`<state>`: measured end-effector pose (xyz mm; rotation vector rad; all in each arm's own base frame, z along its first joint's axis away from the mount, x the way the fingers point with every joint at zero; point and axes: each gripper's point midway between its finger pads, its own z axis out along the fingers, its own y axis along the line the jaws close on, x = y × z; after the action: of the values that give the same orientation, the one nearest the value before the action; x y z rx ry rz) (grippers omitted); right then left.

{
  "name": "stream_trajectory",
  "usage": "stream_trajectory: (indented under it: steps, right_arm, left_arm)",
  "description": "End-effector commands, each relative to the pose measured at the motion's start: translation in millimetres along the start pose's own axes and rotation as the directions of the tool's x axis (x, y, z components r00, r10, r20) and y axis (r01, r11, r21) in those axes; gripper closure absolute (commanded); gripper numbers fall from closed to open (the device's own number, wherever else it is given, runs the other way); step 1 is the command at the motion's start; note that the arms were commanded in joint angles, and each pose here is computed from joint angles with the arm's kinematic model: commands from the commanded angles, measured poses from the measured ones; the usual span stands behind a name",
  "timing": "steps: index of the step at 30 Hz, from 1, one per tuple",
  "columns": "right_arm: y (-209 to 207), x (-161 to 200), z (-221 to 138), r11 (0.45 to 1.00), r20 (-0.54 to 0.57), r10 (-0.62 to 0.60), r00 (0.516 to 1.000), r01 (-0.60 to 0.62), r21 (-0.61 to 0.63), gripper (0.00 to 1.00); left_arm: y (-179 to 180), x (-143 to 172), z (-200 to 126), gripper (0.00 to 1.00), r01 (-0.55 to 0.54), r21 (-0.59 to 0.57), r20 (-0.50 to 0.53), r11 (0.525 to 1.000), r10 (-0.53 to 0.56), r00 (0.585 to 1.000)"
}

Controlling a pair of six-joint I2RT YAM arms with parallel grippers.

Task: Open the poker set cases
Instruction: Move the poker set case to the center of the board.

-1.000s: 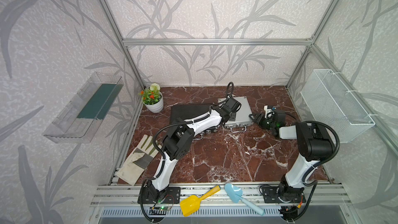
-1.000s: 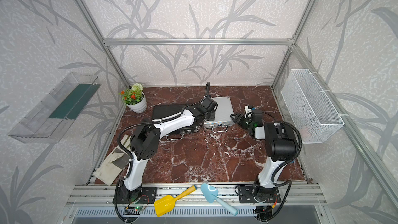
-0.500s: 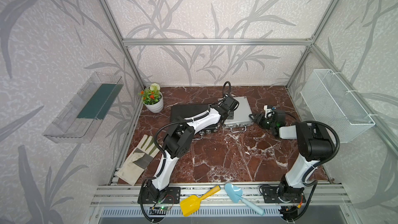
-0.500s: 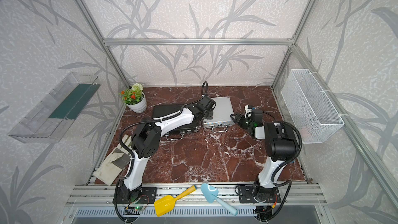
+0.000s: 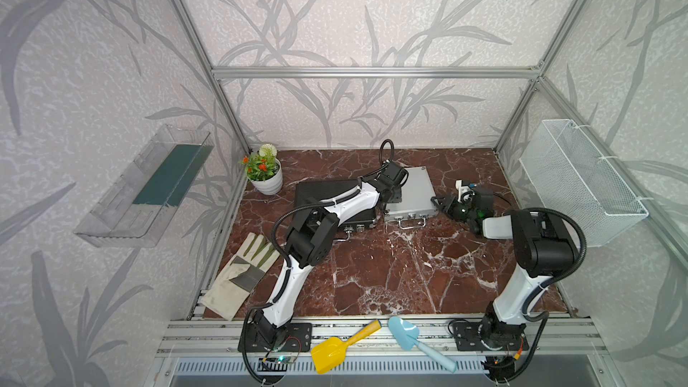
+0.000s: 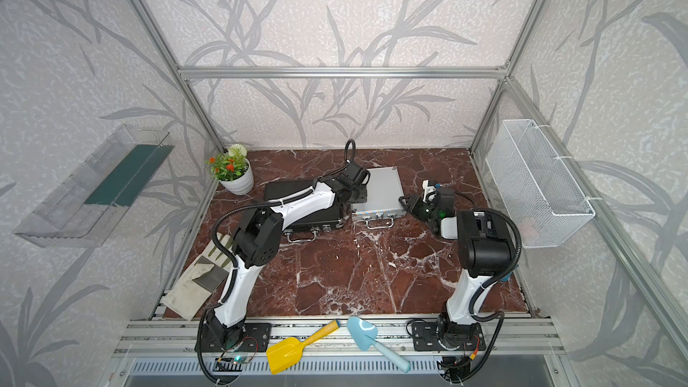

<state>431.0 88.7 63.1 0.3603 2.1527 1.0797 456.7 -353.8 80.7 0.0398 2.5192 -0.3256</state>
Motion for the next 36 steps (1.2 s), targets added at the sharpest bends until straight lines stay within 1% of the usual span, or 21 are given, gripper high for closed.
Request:
stream_trajectory:
  steps: [1,5,13,16,17,19,20,21,25,28,29,30,32,36]
  right_arm:
    - [3,15,-4,1.0,-0.034,0.01,0.999,-0.01,-0.006,0.59]
    - [4,24,-11,1.0,-0.046,0.011,0.999,-0.011,-0.004,0.6]
    - [-2,36,-15,1.0,-0.069,0.021,0.997,-0.02,0.014,0.61]
    - [-3,36,-20,0.999,-0.056,0.026,0.998,-0.025,0.02,0.62]
    - [-3,35,-22,0.999,-0.048,0.027,0.998,-0.026,0.021,0.63]
    - [-2,34,-27,0.999,-0.034,0.032,0.999,-0.031,0.023,0.63]
    - [-6,36,-29,0.999,-0.032,0.043,0.999,-0.042,0.032,0.63]
    - [-1,31,-35,0.999,-0.011,0.031,0.999,-0.031,0.025,0.63]
    - [-12,26,-55,0.997,0.031,0.059,0.998,-0.061,0.053,0.63]
    - [-22,27,-67,0.992,0.036,0.083,0.996,-0.086,0.088,0.63]
    - [-23,29,-70,0.991,0.033,0.092,0.995,-0.095,0.094,0.63]
    - [-23,32,-72,0.993,0.024,0.065,0.998,-0.067,0.102,0.63]
    - [-24,39,-77,0.991,0.019,0.067,0.998,-0.068,0.118,0.63]
    - [-31,49,-91,0.983,0.033,0.09,0.995,-0.094,0.157,0.63]
  left_arm:
    - [-16,22,14,0.53,-0.028,0.036,-0.065,0.999,0.03,0.997]
    - [-15,30,18,0.54,-0.035,0.035,-0.085,0.999,0.038,0.996]
    - [-12,43,22,0.55,-0.001,0.028,-0.112,1.0,0.004,0.994]
    - [-24,48,23,0.66,0.013,0.088,-0.129,0.996,-0.002,0.992]
    - [-33,52,23,0.68,0.003,0.117,-0.136,0.993,0.013,0.991]
    - [-47,58,22,0.71,-0.014,0.158,-0.15,0.987,0.038,0.988]
    - [-54,62,22,0.71,-0.022,0.176,-0.156,0.984,0.05,0.986]
    - [-60,64,21,0.72,-0.025,0.191,-0.159,0.981,0.056,0.986]
    - [-80,70,19,0.73,0.012,0.26,-0.178,0.966,0.035,0.983]
    - [-90,74,16,0.73,0.016,0.285,-0.182,0.958,0.038,0.983]
    - [-91,76,14,0.73,0.009,0.287,-0.185,0.958,0.046,0.982]
    - [-92,78,13,0.73,0.007,0.286,-0.188,0.958,0.049,0.981]
    - [-92,83,11,0.73,0.003,0.287,-0.197,0.958,0.056,0.979]
    - [-88,91,7,0.73,0.008,0.285,-0.203,0.959,0.052,0.978]
